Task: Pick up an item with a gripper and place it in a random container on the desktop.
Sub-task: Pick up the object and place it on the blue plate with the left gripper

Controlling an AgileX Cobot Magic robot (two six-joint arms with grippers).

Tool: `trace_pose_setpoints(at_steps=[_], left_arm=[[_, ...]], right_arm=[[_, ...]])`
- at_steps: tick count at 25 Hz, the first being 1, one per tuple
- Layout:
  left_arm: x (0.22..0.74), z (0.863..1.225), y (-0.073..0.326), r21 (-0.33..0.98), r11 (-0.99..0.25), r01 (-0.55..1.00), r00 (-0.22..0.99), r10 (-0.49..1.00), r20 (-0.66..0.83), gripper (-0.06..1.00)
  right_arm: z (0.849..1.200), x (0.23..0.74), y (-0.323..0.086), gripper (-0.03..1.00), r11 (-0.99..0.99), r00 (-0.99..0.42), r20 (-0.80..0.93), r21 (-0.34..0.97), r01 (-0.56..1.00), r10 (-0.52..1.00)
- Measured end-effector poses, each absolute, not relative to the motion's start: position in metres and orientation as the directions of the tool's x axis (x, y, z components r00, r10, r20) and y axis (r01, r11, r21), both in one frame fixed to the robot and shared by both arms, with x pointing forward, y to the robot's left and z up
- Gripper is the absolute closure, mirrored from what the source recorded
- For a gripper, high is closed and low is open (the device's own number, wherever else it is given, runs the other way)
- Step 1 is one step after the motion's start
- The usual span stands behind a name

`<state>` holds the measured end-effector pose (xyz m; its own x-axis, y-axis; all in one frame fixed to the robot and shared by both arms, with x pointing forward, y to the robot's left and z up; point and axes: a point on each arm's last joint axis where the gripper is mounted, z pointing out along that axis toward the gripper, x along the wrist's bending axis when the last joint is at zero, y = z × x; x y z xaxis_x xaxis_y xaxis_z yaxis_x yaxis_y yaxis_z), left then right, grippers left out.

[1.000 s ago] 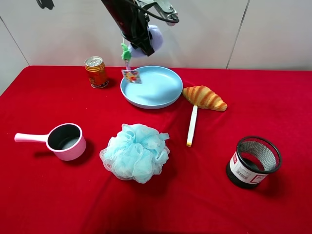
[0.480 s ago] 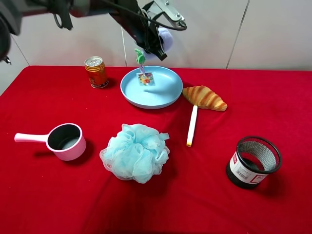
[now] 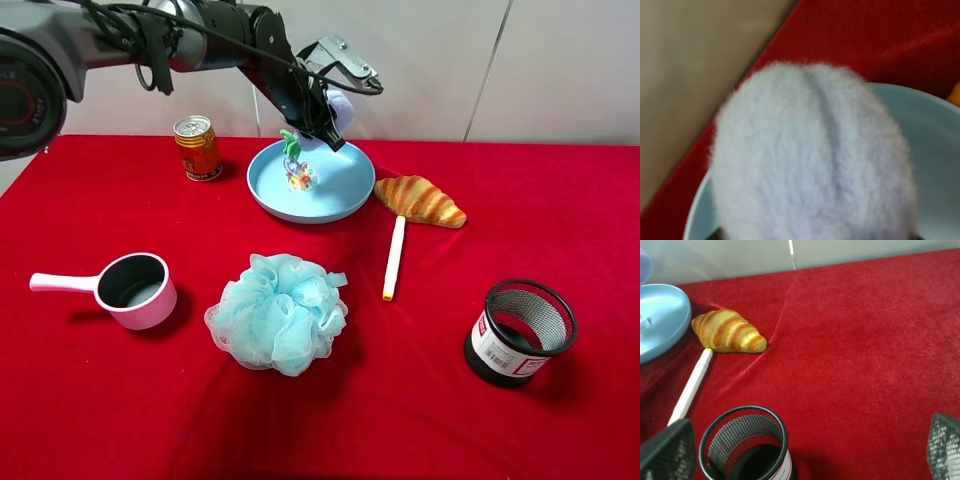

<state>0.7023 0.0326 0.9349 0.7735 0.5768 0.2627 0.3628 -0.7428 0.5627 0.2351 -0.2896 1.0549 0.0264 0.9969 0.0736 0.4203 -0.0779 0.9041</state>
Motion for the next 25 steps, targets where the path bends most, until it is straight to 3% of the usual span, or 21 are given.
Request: trace_pose_setpoints(at_steps=[8, 17, 25], left_arm=[[0.700, 0.907, 0.033, 0.513, -0.729, 0.454, 0.766, 0.613, 0.193, 0.62], [0.697, 0.901, 0.035, 0.481, -0.732, 0.483, 0.768, 0.618, 0.170, 0.61], [0.697, 0.900, 0.038, 0.465, -0.738, 0.489, 0.766, 0.618, 0.175, 0.10]], right_arm=[[1.055, 0.235, -0.290, 0.28, -0.078, 0.026, 0.074, 0.904, 0.420, 0.997], [1.055, 0.235, -0.290, 0.28, -0.078, 0.026, 0.074, 0.904, 0.420, 0.997], [1.055, 0.235, -0.290, 0.28, -0.078, 0.026, 0.074, 0.904, 0.420, 0.997]])
